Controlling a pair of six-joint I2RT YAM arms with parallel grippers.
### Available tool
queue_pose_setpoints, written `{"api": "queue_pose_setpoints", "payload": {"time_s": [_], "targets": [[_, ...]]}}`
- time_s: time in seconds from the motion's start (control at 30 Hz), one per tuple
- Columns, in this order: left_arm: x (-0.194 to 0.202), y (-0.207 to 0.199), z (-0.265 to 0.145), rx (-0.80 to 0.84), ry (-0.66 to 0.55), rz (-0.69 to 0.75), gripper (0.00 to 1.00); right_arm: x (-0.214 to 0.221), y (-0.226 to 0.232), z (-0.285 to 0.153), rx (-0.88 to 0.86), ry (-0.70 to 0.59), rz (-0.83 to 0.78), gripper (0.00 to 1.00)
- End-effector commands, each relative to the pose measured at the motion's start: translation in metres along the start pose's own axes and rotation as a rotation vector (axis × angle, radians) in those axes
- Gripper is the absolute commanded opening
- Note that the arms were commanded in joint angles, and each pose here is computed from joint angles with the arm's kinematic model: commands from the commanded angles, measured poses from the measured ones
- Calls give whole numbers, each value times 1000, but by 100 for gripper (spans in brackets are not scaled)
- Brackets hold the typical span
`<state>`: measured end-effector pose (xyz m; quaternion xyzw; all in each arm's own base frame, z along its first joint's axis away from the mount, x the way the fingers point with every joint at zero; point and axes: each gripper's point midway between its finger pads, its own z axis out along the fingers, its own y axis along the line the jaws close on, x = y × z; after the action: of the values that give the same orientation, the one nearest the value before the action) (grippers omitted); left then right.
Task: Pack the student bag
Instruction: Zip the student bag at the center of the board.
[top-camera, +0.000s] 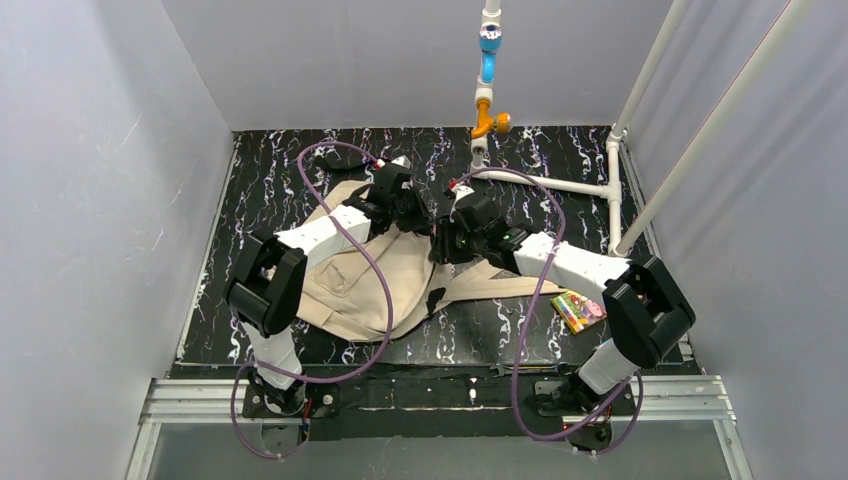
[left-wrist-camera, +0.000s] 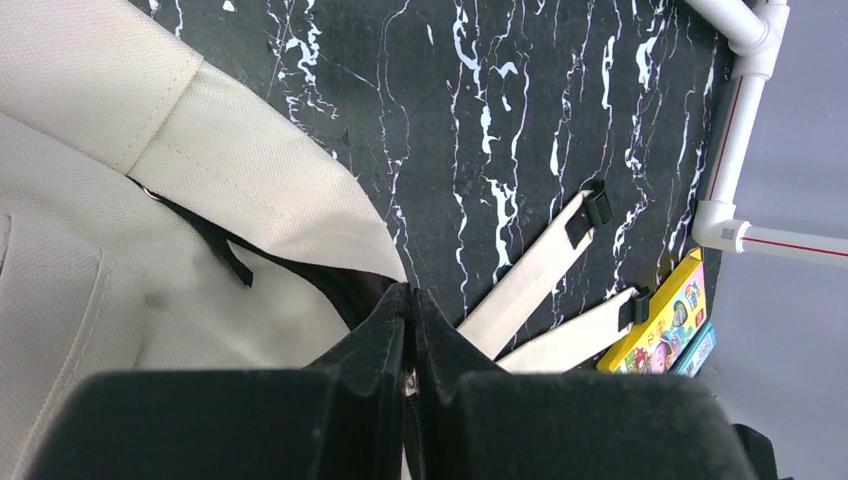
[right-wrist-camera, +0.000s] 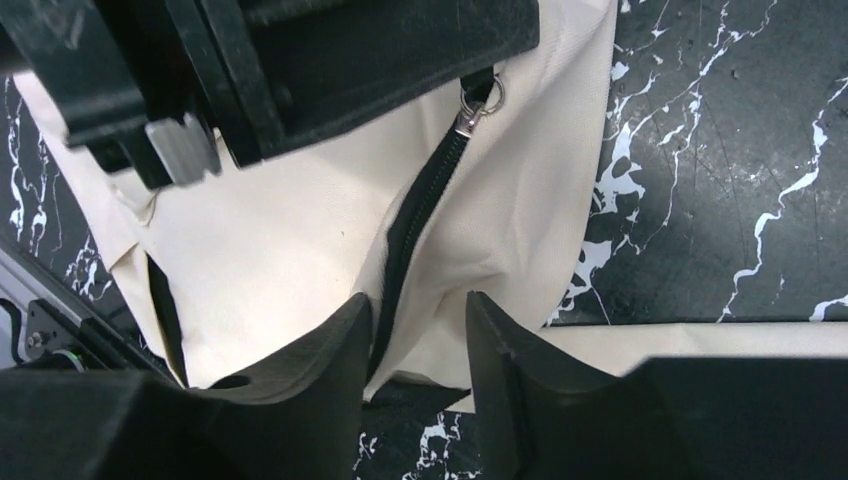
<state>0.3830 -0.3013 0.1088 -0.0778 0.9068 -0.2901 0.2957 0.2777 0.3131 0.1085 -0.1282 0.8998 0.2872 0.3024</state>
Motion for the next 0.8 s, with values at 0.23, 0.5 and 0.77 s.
{"api": "queue_pose_setpoints", "payload": {"time_s": [0.23,0.5,0.77], "targets": [[-28,-6,-10,-11,-83,108,0,-7,-27,-28,168,-94,33,1],[-59,31,-4,-83,-117,91,0,34,-54,-32,239,-51,131,1],[-82,54,2,-159,-90,181,0,37,-63,-42,270,-74,120,1]]}}
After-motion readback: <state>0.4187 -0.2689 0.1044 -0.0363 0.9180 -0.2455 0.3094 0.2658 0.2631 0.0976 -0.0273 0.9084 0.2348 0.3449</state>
